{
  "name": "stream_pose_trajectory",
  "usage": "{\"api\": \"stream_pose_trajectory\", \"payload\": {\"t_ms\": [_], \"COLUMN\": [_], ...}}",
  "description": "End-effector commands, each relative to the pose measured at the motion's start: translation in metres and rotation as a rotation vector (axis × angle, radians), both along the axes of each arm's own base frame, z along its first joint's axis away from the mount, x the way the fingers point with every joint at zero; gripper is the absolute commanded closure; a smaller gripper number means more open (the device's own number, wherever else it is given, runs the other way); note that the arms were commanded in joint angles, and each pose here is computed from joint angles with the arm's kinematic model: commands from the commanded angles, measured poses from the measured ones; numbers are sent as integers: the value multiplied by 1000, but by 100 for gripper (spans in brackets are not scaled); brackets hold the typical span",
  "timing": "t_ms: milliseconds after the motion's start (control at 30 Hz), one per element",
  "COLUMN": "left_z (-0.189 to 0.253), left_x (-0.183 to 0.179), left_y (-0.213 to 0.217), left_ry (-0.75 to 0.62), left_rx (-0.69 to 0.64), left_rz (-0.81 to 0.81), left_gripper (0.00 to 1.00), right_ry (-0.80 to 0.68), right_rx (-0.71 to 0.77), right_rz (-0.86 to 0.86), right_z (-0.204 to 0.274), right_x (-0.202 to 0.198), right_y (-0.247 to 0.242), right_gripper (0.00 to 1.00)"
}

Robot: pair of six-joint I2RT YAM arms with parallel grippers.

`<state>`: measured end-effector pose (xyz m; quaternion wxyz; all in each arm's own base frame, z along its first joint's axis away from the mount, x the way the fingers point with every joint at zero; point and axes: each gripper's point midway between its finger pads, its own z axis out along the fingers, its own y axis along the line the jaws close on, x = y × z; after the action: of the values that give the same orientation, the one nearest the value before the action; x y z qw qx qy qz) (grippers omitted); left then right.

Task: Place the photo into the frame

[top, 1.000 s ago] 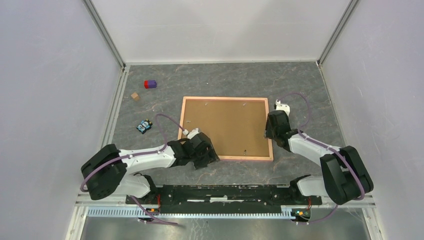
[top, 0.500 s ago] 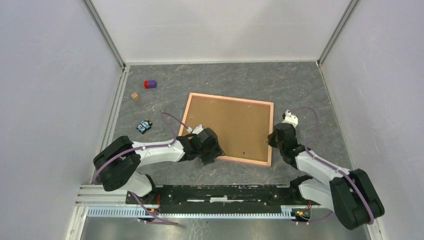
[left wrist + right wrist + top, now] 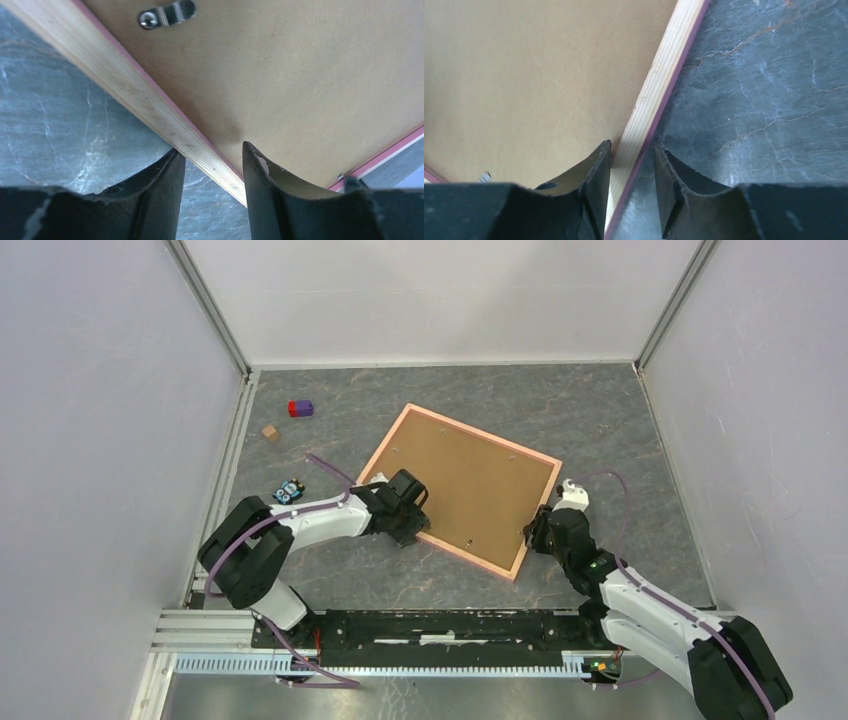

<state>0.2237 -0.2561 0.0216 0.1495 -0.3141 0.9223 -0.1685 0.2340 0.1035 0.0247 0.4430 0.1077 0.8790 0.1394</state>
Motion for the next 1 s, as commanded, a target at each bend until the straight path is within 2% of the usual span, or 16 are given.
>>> {"api": "stream_pose_trajectory", "payload": {"t_ms": [0,100,233,300,367,433,567,667,767,967], "left_z": [-14,-11,-6,-5,-2,-1,6,11,7,1], "left_x": [16,19,28,31,32,31,38,50,52,53], "left_y": [19,19,14,13,10,11,26,57,60,56], "left_ry": [-22,-23,-83,-92,-83,-80,-105,-117,-116,-125], "left_rx": [109,159,177,187,188,202,300,437,384,323], "left_rz": [-1,-85,-228,-345,-499,-614,-700,-687,-650,-631], "left_gripper": [51,66,73,77,92,98,98,98,98,98], "right_ry": [8,-94,-156,-139,-110,-77,24,146,241,285], "right_rx": [-213,-260,-313,-340,-337,-318,-256,-311,-370,-337], "right_rz": [93,60,24,42,86,136,210,235,233,328], "right_z": [18,56,91,98,99,96,74,50,30,11], "right_x": [-3,17,39,49,58,65,72,70,60,37], "right_y": [-14,-19,-24,-25,-21,-18,-18,-29,-39,-22], "right_gripper": [55,44,35,32,30,28,24,22,20,20]}}
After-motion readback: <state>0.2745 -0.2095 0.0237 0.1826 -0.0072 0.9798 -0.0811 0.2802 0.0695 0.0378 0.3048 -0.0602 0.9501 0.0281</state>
